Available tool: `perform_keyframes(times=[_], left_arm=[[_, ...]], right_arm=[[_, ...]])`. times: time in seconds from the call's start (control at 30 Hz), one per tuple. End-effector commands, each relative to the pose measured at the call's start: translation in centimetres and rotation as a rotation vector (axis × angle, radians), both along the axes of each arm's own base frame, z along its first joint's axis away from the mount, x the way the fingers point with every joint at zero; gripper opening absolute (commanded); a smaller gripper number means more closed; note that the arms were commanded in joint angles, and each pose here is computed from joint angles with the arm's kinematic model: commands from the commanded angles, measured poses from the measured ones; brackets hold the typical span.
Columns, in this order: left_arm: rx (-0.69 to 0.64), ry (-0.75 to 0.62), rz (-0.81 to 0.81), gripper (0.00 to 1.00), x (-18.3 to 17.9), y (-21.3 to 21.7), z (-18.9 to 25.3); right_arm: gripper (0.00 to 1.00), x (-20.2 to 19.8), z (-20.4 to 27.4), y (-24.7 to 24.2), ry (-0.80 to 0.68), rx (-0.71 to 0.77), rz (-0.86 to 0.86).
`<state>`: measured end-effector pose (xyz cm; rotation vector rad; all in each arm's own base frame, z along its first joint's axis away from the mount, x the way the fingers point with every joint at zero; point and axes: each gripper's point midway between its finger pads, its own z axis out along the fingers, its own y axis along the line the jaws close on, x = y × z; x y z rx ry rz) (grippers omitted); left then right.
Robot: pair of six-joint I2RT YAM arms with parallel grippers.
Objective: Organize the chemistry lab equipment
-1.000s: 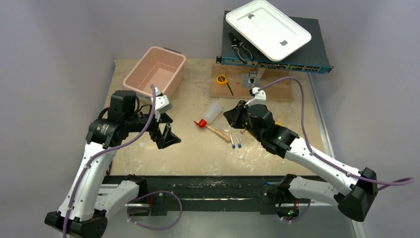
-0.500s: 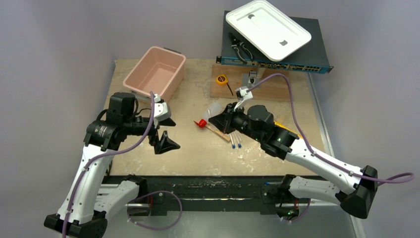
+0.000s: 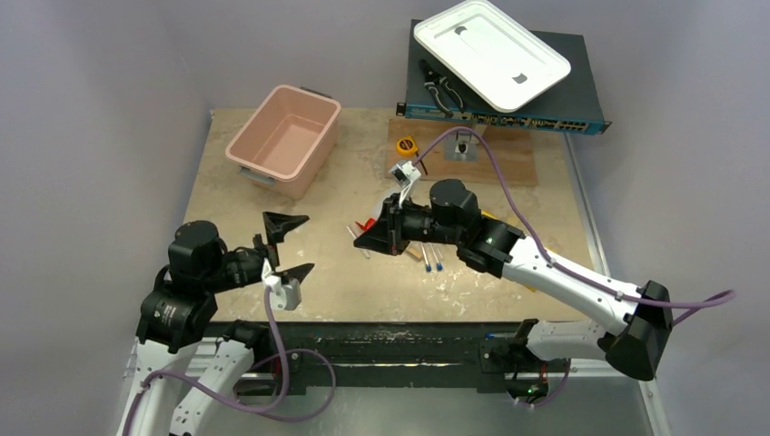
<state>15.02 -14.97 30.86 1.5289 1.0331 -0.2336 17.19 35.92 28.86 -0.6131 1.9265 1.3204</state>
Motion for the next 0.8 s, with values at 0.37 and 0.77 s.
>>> perform_keyframes(times=[0.37,0.77], left_arm=[[0.217,-0.842,-0.123,0.91,3.1,-0.8,0.8],[0.181,-0.877,-0.15,0.84,2.2,-1.2,1.4]], right_arm=[[0.0,-2.0,4.6,6.0,0.141,0.089,0.253],[0.0,-1.3,2.5,7.6,0.224,0.076,0.242]])
